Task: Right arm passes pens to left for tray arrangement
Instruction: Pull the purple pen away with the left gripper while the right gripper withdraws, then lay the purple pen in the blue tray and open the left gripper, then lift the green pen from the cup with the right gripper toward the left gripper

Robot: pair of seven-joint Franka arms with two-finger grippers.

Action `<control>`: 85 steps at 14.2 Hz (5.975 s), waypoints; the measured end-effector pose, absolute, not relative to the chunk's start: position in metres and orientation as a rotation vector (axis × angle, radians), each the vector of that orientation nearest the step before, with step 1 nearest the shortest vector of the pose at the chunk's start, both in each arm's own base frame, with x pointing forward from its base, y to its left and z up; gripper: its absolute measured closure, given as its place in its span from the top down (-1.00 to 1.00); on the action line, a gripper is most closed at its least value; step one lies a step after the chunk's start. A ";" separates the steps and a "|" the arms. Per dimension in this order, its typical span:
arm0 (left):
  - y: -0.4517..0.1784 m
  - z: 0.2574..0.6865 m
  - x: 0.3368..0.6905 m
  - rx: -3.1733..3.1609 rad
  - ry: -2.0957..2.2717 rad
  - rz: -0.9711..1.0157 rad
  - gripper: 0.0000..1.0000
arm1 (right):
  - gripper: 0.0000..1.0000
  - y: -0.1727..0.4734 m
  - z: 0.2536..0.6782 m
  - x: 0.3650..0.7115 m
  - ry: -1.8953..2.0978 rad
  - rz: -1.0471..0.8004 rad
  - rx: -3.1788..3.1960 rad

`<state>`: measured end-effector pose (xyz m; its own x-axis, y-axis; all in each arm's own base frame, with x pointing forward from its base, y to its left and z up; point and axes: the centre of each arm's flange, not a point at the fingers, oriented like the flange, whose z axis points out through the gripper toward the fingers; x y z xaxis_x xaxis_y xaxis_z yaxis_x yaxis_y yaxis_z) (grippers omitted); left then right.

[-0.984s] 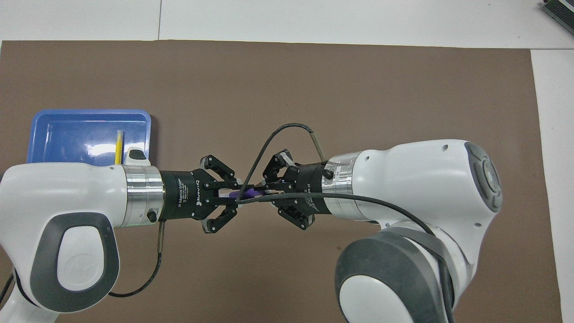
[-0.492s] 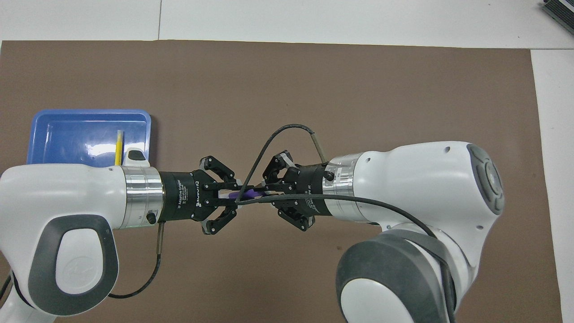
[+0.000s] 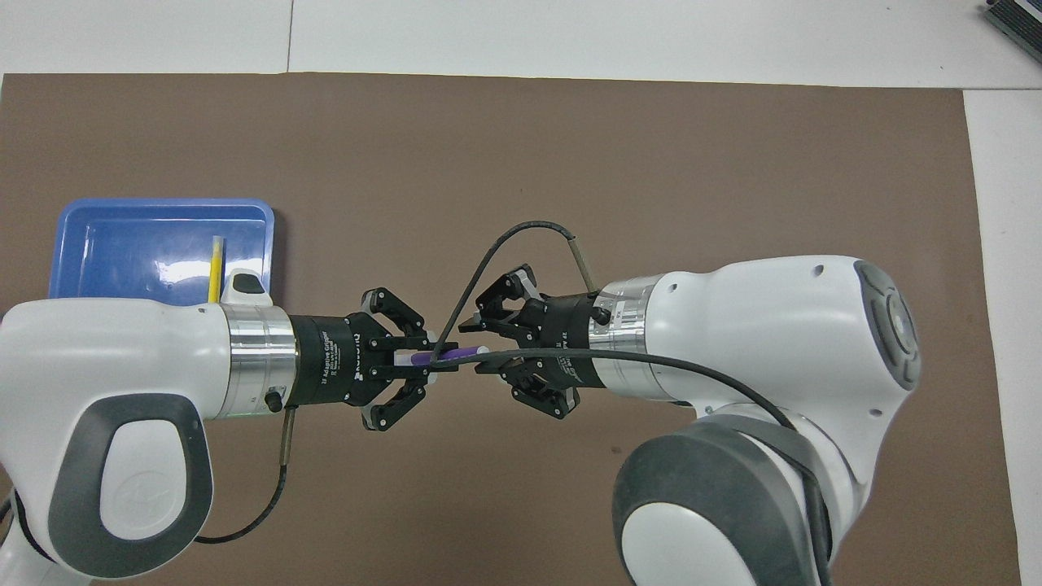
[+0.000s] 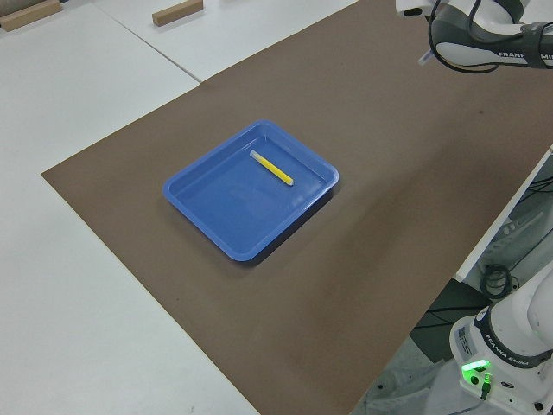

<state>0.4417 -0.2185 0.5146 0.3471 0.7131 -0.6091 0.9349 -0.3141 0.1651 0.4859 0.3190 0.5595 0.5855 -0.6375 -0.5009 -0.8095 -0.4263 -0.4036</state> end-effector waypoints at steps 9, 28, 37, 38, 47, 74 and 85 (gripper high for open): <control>-0.045 0.491 0.461 2.812 0.588 -0.258 -0.65 | 1.00 0.215 0.525 0.497 -0.097 0.188 -2.854; 0.084 0.337 0.574 3.150 0.040 -0.027 -0.65 | 0.57 0.016 0.410 0.535 -1.468 0.084 -2.790; 0.092 0.300 0.587 3.140 0.053 0.061 -0.65 | 0.21 -0.002 0.387 0.538 -1.421 0.071 -2.807; 0.092 0.299 0.588 3.139 0.053 0.065 -0.54 | 0.21 -0.002 0.386 0.538 -1.420 0.066 -2.808; 0.090 0.304 0.593 3.125 0.180 0.025 0.40 | -0.66 -0.002 0.387 0.539 -1.411 0.058 -2.816; -0.042 0.499 0.593 2.619 1.180 -0.311 0.81 | -0.66 0.277 0.520 0.515 0.524 0.262 -2.418; -0.063 0.576 0.531 2.010 2.094 -0.456 1.00 | -0.66 0.392 0.507 0.459 1.023 0.123 -2.066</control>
